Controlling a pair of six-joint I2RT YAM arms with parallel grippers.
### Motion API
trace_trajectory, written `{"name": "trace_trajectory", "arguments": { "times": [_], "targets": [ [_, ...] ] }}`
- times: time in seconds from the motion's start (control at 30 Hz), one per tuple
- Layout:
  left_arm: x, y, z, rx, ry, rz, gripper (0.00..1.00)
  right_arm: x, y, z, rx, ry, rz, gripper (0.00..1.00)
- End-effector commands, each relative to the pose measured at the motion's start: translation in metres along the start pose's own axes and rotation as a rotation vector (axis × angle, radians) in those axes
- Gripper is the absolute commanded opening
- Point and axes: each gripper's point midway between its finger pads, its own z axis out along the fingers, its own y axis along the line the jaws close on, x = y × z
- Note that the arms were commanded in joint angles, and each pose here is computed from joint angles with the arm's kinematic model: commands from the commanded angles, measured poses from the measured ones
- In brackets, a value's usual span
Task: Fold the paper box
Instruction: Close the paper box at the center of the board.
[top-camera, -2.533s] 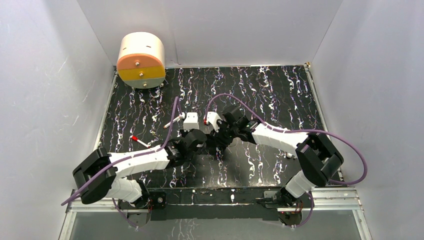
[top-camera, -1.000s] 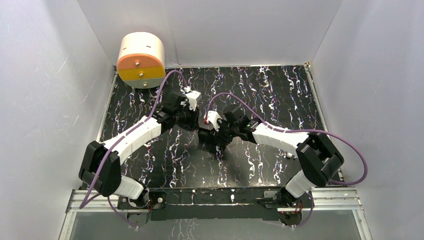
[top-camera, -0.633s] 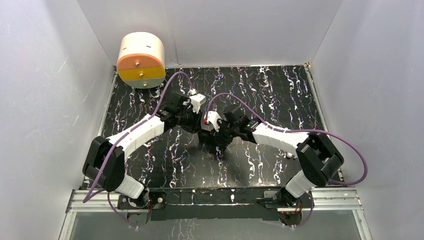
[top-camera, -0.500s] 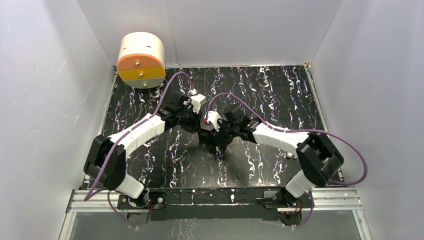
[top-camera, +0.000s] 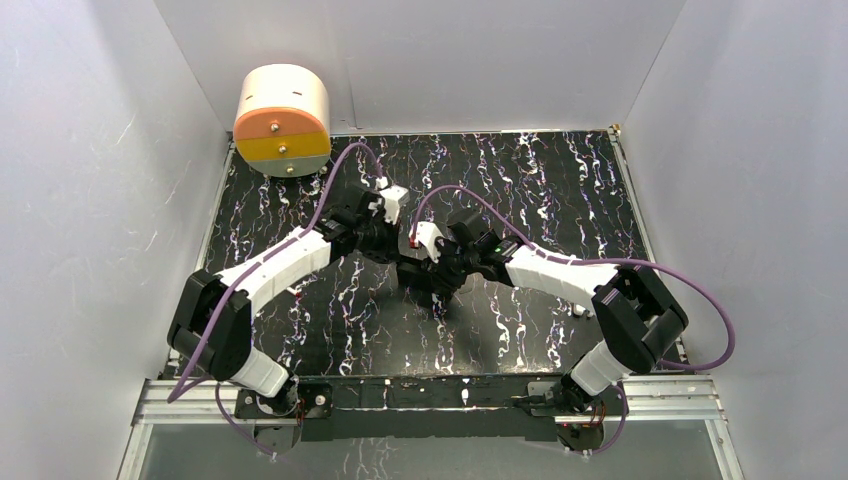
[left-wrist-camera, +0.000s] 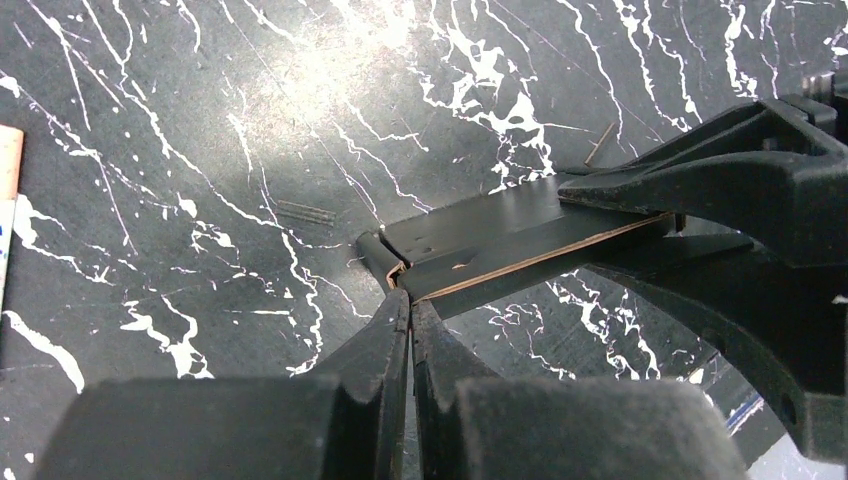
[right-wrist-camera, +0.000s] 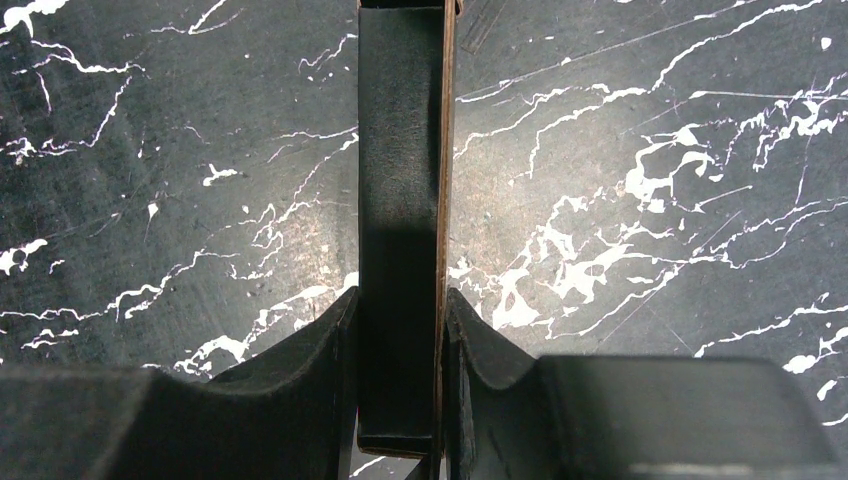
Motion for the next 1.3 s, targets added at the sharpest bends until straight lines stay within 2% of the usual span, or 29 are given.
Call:
{"name": "trace_trajectory", "arguments": {
  "times": [0.0, 0.3, 0.47, 0.67, 0.9, 1.13, 1.27],
  "targets": [
    [-0.011, -0.01, -0.008, -0.069, -0.047, -0.021, 0.0, -0.021, -0.004, -0.002, 0.006, -0.068, -0.022, 0.36],
    [0.002, -0.005, -0.002, -0.222, -0.092, -0.022, 0.0, -0.022, -0.004, -0.001, 0.006, -0.071, -0.018, 0.36],
    [0.003, -0.01, 0.0, -0.207, -0.127, -0.088, 0.0, -0.021, -0.005, 0.0, 0.006, -0.067, -0.017, 0.36],
    [0.006, -0.015, 0.002, -0.216, -0.137, -0.095, 0.0, -0.021, -0.005, -0.001, 0.008, -0.07, -0.015, 0.36],
    [0.019, -0.006, 0.007, -0.279, -0.123, -0.069, 0.0, -0.021, -0.005, 0.0, 0.007, -0.07, -0.015, 0.36],
    [0.006, 0.004, -0.006, -0.366, -0.142, 0.013, 0.0, -0.022, -0.006, 0.0, 0.01, -0.07, -0.018, 0.36],
    [0.008, -0.003, -0.006, -0.359, -0.143, 0.021, 0.0, -0.023, -0.006, 0.0, 0.011, -0.072, -0.018, 0.36]
  ]
}}
